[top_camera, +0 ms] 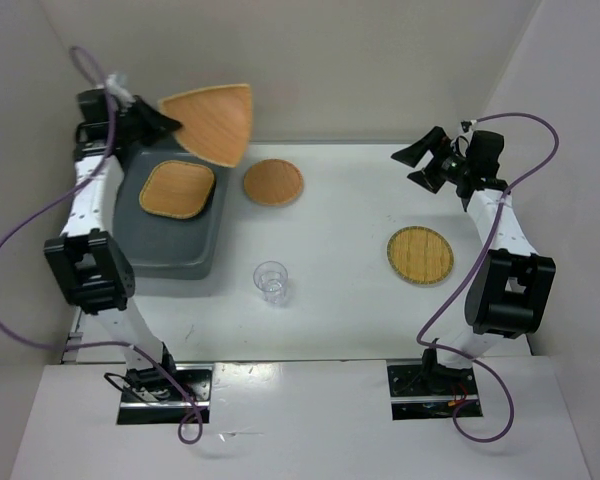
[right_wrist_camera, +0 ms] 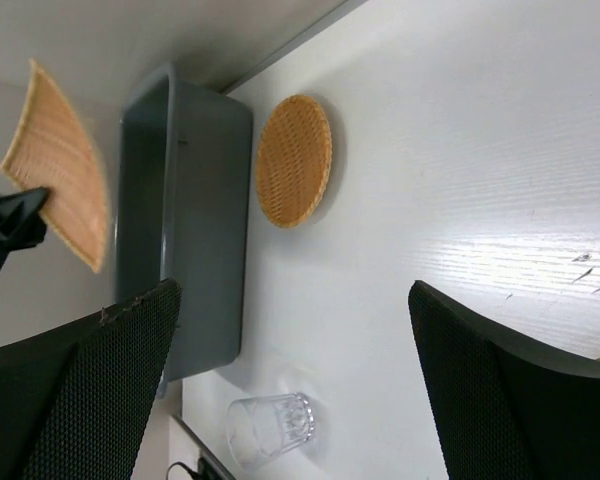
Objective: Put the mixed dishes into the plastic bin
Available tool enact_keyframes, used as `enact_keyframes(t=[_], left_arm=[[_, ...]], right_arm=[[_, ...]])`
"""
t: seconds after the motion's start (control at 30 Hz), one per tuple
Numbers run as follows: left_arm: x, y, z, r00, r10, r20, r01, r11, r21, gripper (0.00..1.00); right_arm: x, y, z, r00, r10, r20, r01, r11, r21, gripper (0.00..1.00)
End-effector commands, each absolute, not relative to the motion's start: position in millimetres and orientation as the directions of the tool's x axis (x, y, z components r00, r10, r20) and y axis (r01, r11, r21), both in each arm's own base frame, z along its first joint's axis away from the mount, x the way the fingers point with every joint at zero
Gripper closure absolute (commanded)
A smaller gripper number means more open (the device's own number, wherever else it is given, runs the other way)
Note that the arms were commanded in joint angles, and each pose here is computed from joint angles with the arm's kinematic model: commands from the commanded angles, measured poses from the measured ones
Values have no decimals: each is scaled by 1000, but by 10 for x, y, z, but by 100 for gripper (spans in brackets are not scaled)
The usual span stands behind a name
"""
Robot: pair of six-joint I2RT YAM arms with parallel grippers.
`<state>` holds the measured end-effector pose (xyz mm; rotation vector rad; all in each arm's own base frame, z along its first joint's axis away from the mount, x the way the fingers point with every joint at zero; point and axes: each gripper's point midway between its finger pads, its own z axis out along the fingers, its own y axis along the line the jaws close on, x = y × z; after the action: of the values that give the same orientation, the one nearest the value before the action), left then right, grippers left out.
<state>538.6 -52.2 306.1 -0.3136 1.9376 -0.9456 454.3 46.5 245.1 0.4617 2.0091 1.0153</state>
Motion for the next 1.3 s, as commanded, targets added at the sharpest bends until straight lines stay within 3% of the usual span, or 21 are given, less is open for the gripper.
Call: enact_keyframes(t=[0.0, 0.1, 0.37, 1.07, 1.13, 1.27], left_arm=[[5144, 238, 3600, -332, -649, -685, 72, 707, -704, 100], [4990, 663, 3363, -288, -655, -699, -74, 743, -665, 100], [4806, 1038, 2536, -284, -691, -664, -359, 719, -595, 100], [5159, 1177, 1454, -321, -771, -550, -477, 633, -609, 100], [5173, 1182, 1470, -316, -769, -555, -472, 635, -611, 96], [5167, 1195, 1440, -306, -776, -552, -483, 626, -612, 75]], right_arm=[[4549, 466, 2553, -567, 618, -546, -75, 621, 780, 0], [4550, 466, 2477, -576, 619, -533, -61, 618, 784, 0], [4582, 469, 2426, -587, 611, -531, -63, 619, 783, 0], [4545, 487, 2280, -610, 612, -503, -41, 610, 791, 0], [4547, 497, 2300, -610, 608, -508, -53, 608, 792, 0], [4560, 506, 2222, -625, 607, -492, -43, 601, 798, 0]])
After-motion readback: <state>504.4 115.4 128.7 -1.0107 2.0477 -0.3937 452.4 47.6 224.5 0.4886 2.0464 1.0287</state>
